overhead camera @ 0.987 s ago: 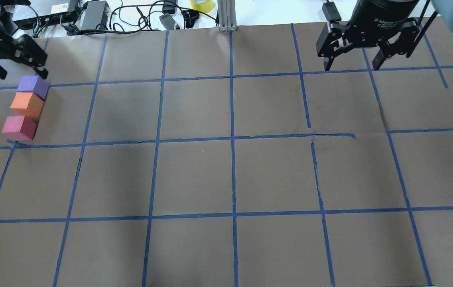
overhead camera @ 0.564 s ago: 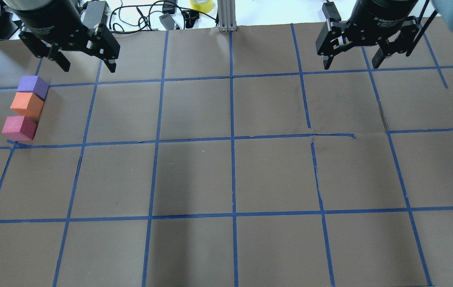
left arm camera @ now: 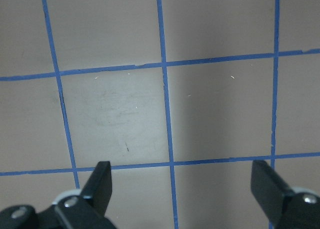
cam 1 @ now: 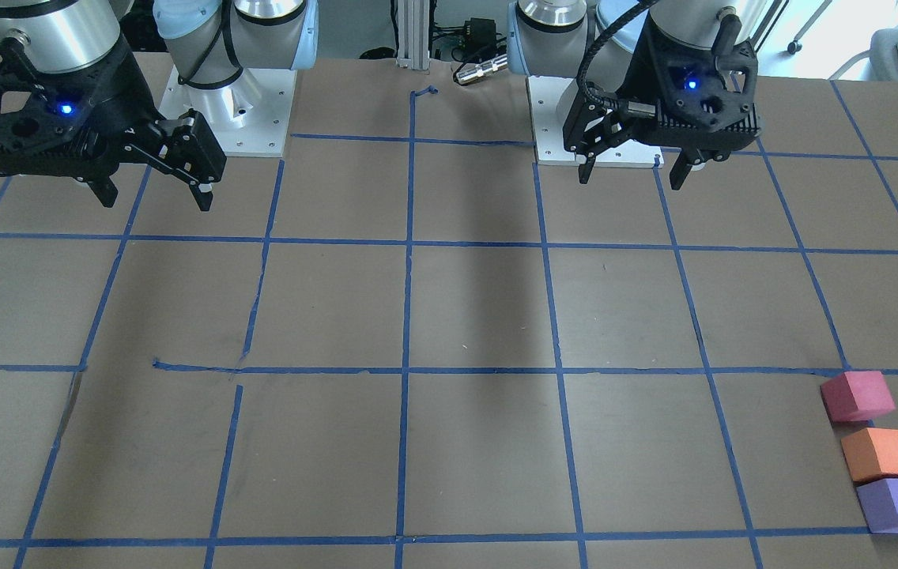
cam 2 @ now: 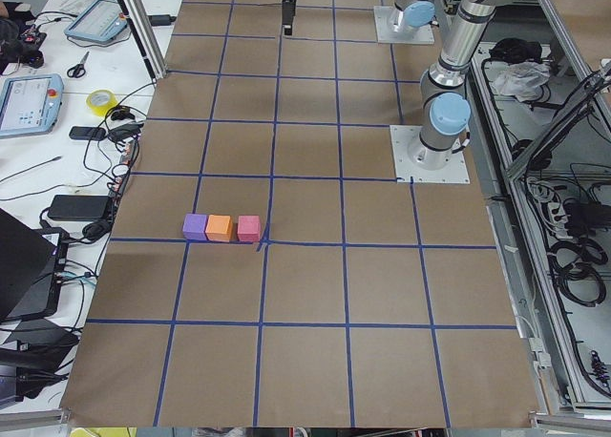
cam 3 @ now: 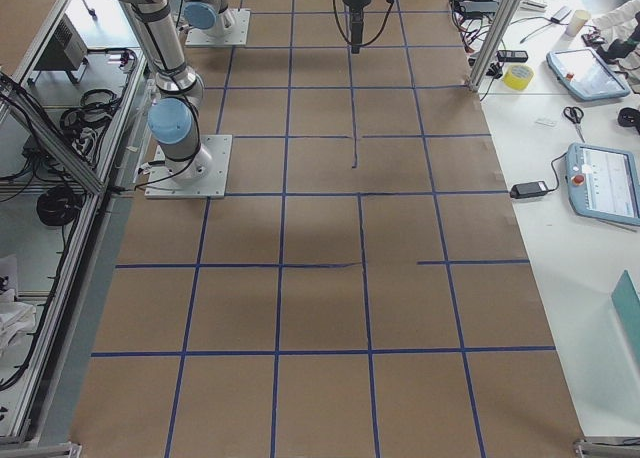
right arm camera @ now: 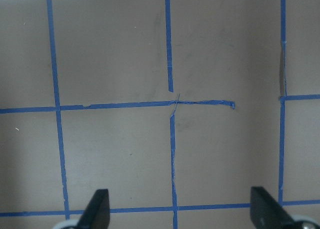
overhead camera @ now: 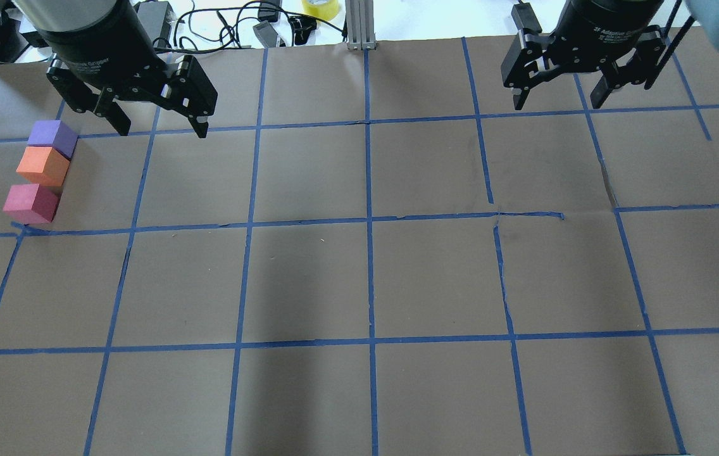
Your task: Arrange blocks in a line
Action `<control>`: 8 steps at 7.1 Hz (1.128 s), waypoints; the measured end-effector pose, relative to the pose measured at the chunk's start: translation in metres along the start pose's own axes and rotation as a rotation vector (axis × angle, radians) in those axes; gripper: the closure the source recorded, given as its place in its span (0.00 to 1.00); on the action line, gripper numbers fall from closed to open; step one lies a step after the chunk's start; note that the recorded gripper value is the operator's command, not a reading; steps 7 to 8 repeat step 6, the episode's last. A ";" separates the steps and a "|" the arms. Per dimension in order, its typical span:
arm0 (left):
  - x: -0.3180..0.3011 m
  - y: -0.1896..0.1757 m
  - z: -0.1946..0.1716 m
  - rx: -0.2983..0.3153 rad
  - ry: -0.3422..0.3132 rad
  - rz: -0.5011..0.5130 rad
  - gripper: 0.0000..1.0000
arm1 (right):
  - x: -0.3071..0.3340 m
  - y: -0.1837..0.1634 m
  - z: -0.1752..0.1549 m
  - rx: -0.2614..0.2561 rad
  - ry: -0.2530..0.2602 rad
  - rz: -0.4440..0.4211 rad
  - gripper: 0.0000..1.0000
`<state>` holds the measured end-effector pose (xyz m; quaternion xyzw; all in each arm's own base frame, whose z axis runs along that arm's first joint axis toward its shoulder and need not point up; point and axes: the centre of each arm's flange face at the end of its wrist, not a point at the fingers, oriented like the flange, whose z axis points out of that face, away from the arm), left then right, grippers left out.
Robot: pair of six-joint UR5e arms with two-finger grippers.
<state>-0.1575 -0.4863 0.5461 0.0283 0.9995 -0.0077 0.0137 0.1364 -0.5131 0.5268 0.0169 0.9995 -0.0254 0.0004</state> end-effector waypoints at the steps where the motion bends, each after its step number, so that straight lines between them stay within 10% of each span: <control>1: 0.000 0.001 0.000 -0.002 0.003 -0.007 0.00 | 0.000 0.000 0.000 0.000 0.000 0.000 0.00; 8: 0.000 -0.013 0.007 0.021 -0.012 -0.094 0.00 | 0.001 0.001 -0.003 0.004 0.003 0.001 0.00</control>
